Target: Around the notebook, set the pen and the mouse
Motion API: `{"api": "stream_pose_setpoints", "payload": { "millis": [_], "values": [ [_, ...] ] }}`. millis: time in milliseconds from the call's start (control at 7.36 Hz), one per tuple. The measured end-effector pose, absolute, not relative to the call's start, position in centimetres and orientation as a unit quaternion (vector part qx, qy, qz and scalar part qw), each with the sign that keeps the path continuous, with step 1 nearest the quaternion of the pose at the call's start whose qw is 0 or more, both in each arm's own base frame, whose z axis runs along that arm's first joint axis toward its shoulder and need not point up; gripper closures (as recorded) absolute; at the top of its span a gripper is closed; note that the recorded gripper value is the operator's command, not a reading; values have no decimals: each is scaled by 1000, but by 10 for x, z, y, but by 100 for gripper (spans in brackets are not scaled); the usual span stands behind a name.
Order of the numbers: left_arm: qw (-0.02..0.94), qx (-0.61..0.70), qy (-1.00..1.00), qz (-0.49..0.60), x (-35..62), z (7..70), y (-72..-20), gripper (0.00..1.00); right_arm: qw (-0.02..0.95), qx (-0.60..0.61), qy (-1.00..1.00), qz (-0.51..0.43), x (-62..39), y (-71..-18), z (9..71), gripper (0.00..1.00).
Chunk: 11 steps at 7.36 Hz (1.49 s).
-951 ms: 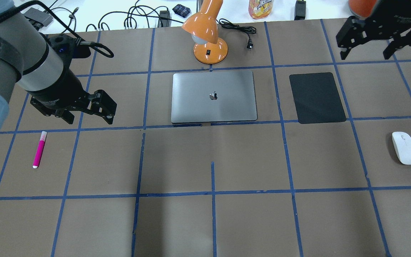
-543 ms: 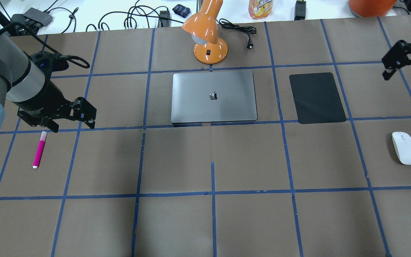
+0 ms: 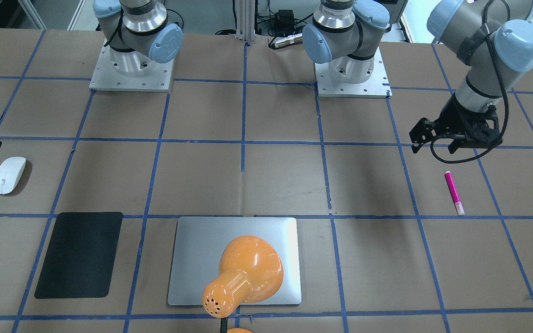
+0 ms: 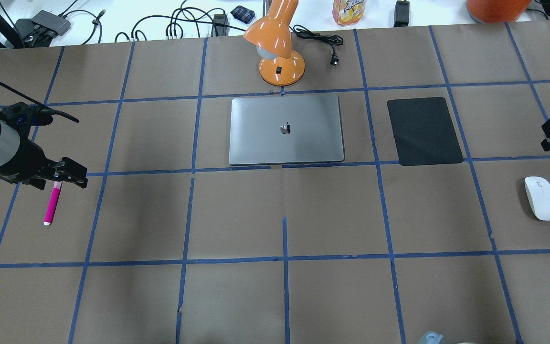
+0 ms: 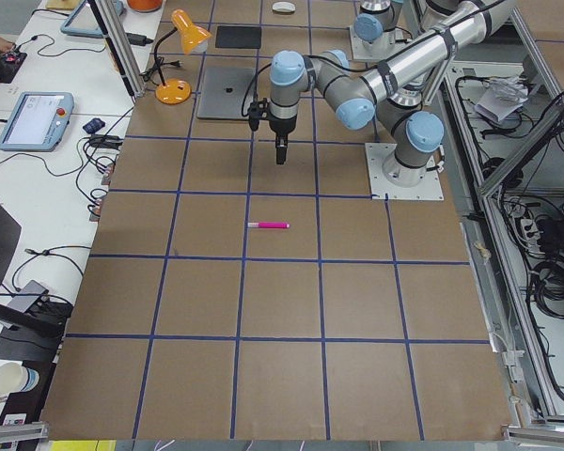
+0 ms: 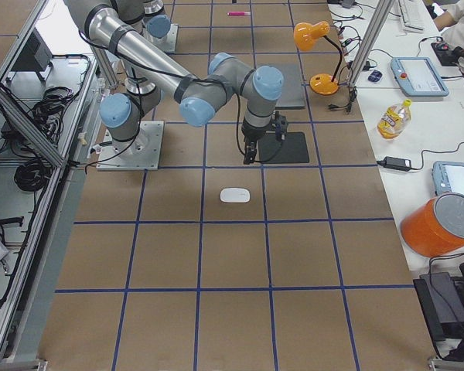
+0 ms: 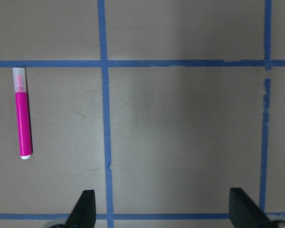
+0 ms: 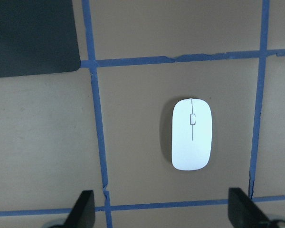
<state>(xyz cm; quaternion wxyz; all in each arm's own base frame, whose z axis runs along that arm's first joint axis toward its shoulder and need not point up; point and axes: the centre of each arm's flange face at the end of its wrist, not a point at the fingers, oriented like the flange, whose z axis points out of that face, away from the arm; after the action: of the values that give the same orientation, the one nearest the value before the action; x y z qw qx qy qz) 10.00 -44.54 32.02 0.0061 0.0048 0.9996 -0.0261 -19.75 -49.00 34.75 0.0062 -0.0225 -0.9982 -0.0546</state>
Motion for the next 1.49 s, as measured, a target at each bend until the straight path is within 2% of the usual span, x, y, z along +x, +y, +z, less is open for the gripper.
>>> {"api": "stream_pose_setpoints", "payload": {
  "millis": [407,1086,1358,1494],
  "values": [
    [-6,26,1000,-6,180,269,-445,0,26,-3,-999,-20,-217,-469,272,0],
    [-3,25,1000,-4,220,206,-464,0,13,16,-1000,-9,-244,-461,200,0],
    [-1,22,1000,-5,226,187,-469,20,6,19,-1000,-16,-242,-458,186,0],
    [-3,22,1000,-4,227,181,-471,36,5,19,-1000,-20,-243,-457,180,0]
  ]
}}
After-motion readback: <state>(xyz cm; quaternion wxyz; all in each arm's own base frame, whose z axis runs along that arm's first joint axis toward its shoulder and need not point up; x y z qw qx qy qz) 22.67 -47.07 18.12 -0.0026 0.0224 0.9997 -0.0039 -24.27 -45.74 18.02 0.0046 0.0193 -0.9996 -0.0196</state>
